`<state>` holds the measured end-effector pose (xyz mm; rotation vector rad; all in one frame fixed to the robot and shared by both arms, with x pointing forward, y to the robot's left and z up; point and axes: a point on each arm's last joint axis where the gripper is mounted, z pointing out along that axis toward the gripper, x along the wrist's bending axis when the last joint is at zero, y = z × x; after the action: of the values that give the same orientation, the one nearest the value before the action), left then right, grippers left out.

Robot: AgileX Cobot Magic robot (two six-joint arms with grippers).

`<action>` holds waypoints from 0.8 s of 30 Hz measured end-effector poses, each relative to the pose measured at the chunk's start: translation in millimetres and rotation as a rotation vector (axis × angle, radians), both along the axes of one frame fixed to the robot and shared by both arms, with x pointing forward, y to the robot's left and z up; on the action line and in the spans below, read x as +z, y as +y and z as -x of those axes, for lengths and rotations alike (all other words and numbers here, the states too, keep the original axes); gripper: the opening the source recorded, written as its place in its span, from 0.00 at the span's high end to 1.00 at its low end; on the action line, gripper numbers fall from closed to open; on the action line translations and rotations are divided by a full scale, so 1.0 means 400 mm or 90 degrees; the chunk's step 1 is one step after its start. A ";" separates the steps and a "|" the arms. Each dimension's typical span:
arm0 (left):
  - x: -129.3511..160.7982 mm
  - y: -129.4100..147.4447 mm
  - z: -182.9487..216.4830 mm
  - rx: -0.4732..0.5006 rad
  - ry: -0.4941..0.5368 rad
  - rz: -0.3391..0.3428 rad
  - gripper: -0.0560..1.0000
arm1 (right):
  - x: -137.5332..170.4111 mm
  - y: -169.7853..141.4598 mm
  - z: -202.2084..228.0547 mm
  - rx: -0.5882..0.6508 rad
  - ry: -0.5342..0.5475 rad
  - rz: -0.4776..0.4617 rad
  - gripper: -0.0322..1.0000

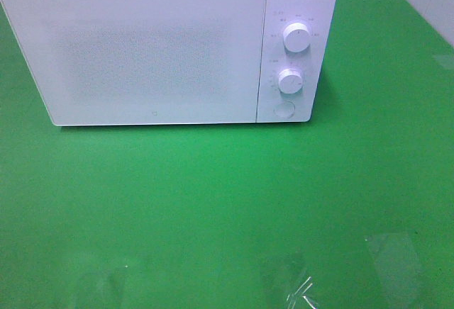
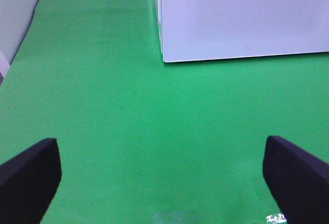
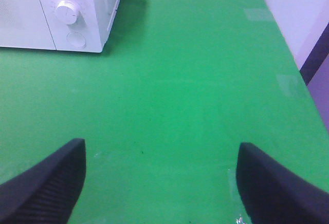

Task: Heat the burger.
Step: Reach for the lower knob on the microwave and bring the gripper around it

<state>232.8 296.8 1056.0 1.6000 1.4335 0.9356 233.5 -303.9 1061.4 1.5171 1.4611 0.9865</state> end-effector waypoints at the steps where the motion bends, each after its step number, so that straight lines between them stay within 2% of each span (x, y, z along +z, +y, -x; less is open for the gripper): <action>1: 0.000 0.000 0.000 0.000 0.000 0.000 0.01 | 0.000 0.000 0.000 0.000 0.000 0.000 0.23; 14: 0.000 0.000 0.000 0.000 0.000 0.000 0.01 | 0.058 0.005 -0.083 0.003 -0.040 -0.009 0.23; 24: 0.000 0.000 0.000 0.000 0.000 0.000 0.01 | 0.087 0.012 -0.200 0.013 -0.070 -0.006 0.23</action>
<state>232.8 296.8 1056.0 1.6000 1.4335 0.9356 313.6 -299.3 1096.3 1.4334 1.3986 1.0744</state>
